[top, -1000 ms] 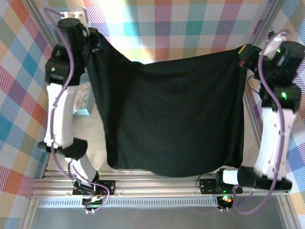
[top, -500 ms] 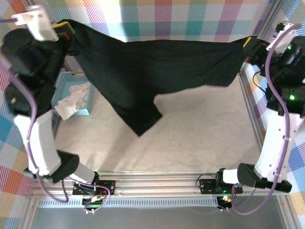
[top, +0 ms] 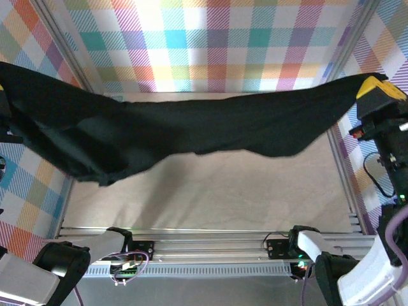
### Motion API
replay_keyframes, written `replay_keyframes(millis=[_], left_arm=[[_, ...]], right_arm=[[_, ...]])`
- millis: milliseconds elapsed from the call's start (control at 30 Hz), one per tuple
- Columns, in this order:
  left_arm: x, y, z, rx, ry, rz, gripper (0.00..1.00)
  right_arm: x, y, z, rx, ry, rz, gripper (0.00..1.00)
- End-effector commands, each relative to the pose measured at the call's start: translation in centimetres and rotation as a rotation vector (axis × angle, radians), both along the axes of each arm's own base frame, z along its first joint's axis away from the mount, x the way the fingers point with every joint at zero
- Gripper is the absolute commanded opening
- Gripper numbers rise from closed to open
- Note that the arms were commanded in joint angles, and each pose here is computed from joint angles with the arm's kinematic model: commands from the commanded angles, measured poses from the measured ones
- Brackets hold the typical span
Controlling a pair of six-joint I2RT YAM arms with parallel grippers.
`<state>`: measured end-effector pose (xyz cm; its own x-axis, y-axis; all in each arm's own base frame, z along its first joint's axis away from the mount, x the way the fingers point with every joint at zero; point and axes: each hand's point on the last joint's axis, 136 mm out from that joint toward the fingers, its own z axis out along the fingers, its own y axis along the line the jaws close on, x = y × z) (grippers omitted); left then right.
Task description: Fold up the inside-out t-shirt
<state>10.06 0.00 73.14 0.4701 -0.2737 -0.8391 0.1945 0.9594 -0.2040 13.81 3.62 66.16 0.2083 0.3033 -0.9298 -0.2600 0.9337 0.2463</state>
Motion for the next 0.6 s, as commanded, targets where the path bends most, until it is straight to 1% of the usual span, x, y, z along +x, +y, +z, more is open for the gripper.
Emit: replay_keyframes(millis=[0,100,133,200,300,400,467,567], left_arm=[[5.4,-0.7,0.0,0.022,0.052,0.044,0.00],[10.3,-1.5,-1.0,0.048,0.120,0.069,0.00],[12.4,-2.0,-1.5,0.058,0.148,0.072,0.00],[16.2,-2.8,-2.6,0.080,0.196,0.080,0.00],[23.4,-4.4,-5.7,0.121,0.297,0.082,0.00],[31.5,-6.1,-10.9,0.164,0.430,0.075,0.00],[37.2,-6.9,-15.9,0.188,0.538,0.070,0.00],[44.2,-8.2,-23.6,0.225,0.678,0.055,0.00]], right_arm=[[1.6,-0.7,0.0,-0.004,0.017,-0.030,0.00],[4.1,-0.7,-0.6,-0.003,0.059,-0.011,0.00],[5.2,-0.8,-0.9,-0.004,0.075,-0.008,0.00],[7.8,-1.0,-2.0,-0.002,0.113,0.001,0.00],[13.2,-1.6,-4.6,0.008,0.190,0.014,0.00],[20.3,-2.2,-9.6,0.025,0.314,0.033,0.00],[25.7,-2.1,-14.2,0.024,0.409,0.042,0.00],[33.2,-1.4,-21.6,0.006,0.540,0.060,0.00]])
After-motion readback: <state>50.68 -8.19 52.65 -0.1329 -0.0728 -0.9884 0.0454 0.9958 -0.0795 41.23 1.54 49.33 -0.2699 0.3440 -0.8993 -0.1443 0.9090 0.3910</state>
